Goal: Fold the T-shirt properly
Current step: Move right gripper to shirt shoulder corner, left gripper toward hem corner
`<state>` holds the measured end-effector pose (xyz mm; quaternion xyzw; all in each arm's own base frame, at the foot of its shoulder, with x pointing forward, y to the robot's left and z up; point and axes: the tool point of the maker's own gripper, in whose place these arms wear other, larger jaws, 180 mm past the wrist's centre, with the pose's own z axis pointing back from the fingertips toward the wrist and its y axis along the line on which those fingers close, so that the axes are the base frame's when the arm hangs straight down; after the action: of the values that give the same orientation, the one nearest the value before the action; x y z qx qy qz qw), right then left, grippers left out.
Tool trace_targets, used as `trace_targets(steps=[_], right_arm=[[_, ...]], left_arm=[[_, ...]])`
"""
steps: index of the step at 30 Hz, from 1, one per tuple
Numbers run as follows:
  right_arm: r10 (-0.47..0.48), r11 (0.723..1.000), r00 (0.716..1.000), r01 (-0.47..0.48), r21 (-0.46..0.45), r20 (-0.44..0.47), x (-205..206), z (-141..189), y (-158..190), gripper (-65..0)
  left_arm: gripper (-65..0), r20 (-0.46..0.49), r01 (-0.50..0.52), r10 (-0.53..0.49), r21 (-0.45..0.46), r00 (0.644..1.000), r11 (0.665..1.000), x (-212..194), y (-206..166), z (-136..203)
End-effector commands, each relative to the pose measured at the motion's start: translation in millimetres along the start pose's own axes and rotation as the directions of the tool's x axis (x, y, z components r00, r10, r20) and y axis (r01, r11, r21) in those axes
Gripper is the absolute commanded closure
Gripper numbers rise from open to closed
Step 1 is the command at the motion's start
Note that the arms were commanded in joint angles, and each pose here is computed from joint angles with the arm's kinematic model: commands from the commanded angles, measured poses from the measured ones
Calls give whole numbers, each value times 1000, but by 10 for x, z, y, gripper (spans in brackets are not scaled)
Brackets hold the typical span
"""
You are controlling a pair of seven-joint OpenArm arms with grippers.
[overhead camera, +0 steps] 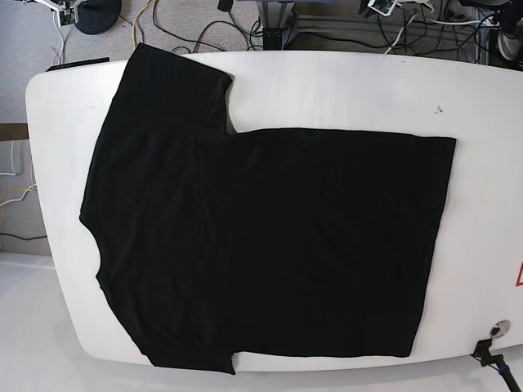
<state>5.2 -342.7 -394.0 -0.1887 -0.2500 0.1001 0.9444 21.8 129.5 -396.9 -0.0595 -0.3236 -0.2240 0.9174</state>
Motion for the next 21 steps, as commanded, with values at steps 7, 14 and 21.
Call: trace_targets(steps=[7, 14, 21], right_arm=[[-58, 997, 996, 61, -41, 68, 487, -69, -49, -5], [-161, 987, 958, 159, 25, 239, 1137, -6, -35, 0], [-348, 915, 886, 252, 314, 305, 1671, 145, 245, 0]], left_arm=[[0, 108, 85, -80, -48, 991, 995, 408, -26, 23], [-24, 162, 136, -128, -34, 978, 990, 664, 49, 58], [-25, 214, 161, -157, -2, 964, 987, 912, 103, 135]])
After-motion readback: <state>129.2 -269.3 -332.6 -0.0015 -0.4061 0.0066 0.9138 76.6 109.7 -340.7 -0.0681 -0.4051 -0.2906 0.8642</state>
